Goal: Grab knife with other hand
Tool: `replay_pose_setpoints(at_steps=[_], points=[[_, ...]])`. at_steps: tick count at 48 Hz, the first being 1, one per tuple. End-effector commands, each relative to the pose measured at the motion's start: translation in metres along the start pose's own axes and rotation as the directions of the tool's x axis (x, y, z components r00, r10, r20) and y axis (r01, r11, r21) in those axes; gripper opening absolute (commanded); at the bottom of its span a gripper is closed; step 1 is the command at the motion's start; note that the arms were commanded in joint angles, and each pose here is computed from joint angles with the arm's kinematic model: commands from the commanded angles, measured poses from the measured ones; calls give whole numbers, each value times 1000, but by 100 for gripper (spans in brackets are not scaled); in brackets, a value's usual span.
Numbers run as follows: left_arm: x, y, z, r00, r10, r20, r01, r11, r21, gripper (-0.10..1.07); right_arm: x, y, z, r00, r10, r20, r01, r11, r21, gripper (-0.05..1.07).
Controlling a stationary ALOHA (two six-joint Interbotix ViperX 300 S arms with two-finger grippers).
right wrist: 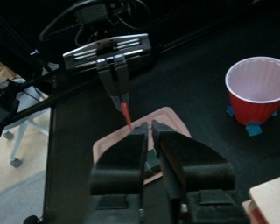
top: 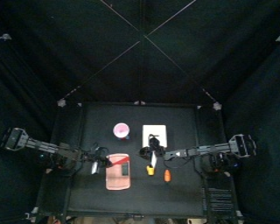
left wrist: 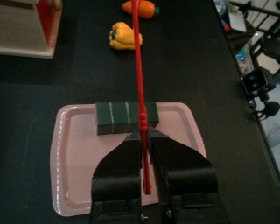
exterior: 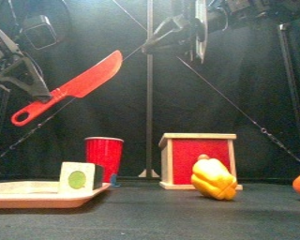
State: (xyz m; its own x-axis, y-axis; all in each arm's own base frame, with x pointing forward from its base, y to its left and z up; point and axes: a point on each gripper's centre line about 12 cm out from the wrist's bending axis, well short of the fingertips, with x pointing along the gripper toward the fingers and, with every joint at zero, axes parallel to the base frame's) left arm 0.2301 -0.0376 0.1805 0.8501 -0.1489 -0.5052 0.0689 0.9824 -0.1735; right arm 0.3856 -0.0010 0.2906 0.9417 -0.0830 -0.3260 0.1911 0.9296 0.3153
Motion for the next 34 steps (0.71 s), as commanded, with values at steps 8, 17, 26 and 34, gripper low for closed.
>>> replay_pose_setpoints(at_steps=[8, 17, 26, 34], points=[[0, -5, 10, 1000, -15, 17, 14, 999, 35, 39, -5, 3, 11, 999, 0, 42, 2, 999, -43, 76], [2, -8, 13, 999, -24, 22, 23, 998, 61, 38, 1, 18, -11, 1000, 18, 10, -16, 985, -174, 80], [8, -7, 8, 1000, -20, -8, 21, 998, 61, 38, 7, 32, -25, 997, -31, 73, 51, 955, -291, 81], [13, -8, 5, 999, -20, -29, 22, 998, 63, 39, 5, 40, -17, 988, -58, 145, 98, 951, -292, 81]])
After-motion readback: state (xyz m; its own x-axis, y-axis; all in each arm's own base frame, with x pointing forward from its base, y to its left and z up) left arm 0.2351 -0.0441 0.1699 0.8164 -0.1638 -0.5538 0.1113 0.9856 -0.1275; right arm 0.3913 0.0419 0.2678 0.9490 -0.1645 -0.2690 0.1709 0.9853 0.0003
